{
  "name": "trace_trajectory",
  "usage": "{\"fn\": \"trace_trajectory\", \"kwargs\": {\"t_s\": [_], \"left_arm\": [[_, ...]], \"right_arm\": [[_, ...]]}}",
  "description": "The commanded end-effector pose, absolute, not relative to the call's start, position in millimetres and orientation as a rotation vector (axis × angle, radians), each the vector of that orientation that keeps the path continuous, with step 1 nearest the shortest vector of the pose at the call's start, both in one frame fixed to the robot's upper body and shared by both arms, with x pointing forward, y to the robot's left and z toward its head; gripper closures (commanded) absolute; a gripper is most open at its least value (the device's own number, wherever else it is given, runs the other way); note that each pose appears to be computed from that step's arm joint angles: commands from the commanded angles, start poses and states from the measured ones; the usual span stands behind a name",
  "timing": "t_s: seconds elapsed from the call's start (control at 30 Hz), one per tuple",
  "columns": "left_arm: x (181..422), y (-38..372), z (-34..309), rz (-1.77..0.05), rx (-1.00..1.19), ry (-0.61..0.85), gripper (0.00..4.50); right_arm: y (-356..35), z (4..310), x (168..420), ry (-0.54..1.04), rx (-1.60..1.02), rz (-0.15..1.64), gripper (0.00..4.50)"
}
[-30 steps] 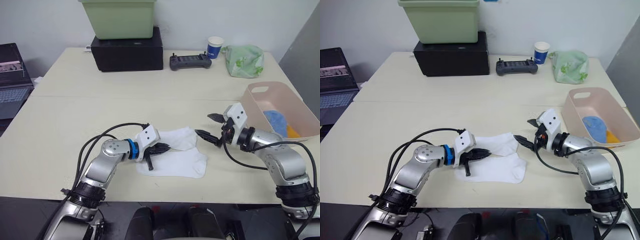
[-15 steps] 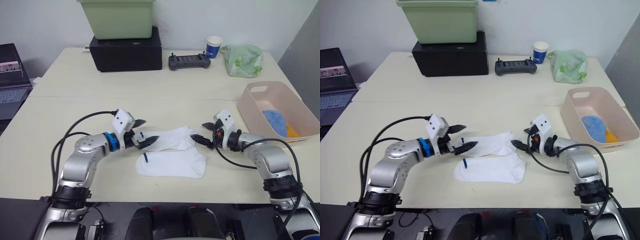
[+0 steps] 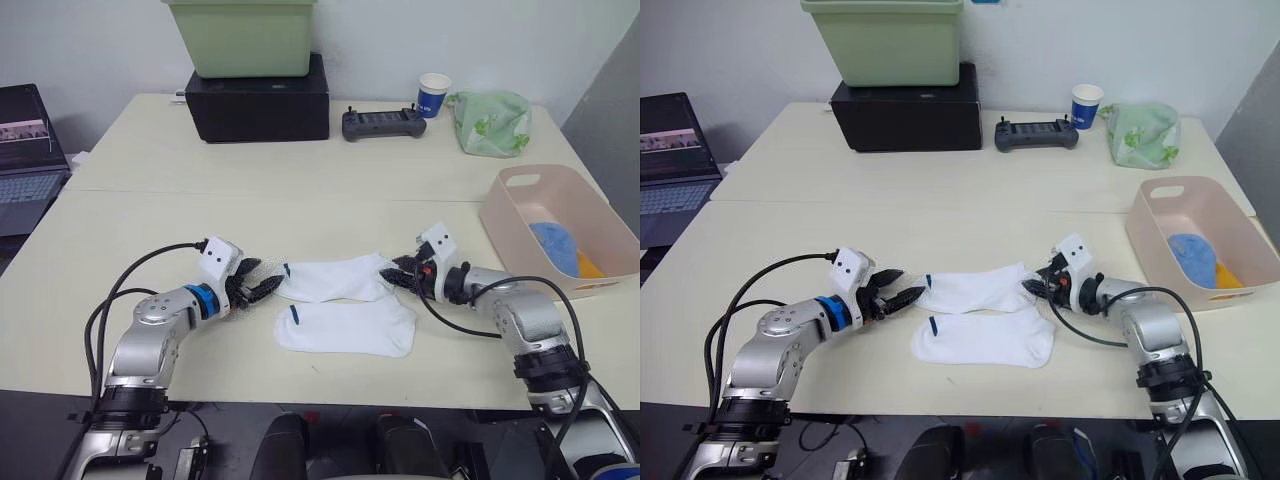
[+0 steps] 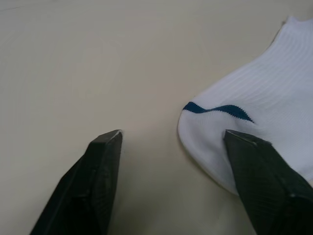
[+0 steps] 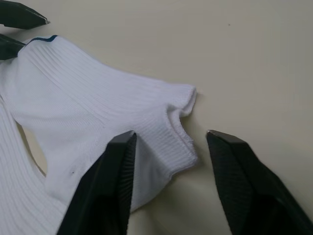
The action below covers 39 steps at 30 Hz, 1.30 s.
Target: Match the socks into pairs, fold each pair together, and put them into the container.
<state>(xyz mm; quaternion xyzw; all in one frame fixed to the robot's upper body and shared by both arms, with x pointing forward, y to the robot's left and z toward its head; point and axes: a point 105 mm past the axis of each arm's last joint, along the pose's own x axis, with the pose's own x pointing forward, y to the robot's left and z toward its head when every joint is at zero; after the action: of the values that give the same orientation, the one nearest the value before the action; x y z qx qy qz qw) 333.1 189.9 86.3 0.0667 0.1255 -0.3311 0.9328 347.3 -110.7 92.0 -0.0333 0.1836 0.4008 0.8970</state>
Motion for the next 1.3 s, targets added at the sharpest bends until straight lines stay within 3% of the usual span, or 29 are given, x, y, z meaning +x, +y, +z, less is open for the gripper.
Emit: {"fn": "trace_trajectory", "kwargs": {"t_s": [0.03,0.13,0.27,0.43,0.6,0.9,1.07,1.3], "left_arm": [[329.8,181.1,89.0,-0.729,0.136,0.244,2.25],[328.1,176.8,90.7,-0.748,0.129,0.239,3.22],[330.3,177.9,92.8,-0.734,0.121,0.227,4.46],[334.9,178.2,103.2,-0.724,0.106,0.200,4.46],[328.8,169.7,139.5,-0.768,0.020,0.127,4.46],[279.2,154.4,168.0,-0.927,-0.151,0.178,4.46],[242.4,160.3,155.0,-0.978,-0.229,0.318,4.46],[234.1,168.3,132.3,-0.922,-0.216,0.391,4.46]], "right_arm": [[-108.0,103.7,349.2,0.345,-0.071,0.851,3.43],[-107.4,106.3,349.1,0.336,-0.066,0.854,4.48],[-106.6,110.6,351.0,0.311,-0.045,0.852,4.50],[-106.5,119.3,354.6,0.280,-0.024,0.849,4.50],[-103.5,154.4,344.3,0.239,0.038,0.925,4.50],[-109.1,186.4,300.7,0.303,0.168,1.021,4.50],[-109.8,176.4,272.4,0.383,0.177,1.081,4.50],[-108.7,149.0,254.2,0.471,0.213,1.073,4.50]]}}
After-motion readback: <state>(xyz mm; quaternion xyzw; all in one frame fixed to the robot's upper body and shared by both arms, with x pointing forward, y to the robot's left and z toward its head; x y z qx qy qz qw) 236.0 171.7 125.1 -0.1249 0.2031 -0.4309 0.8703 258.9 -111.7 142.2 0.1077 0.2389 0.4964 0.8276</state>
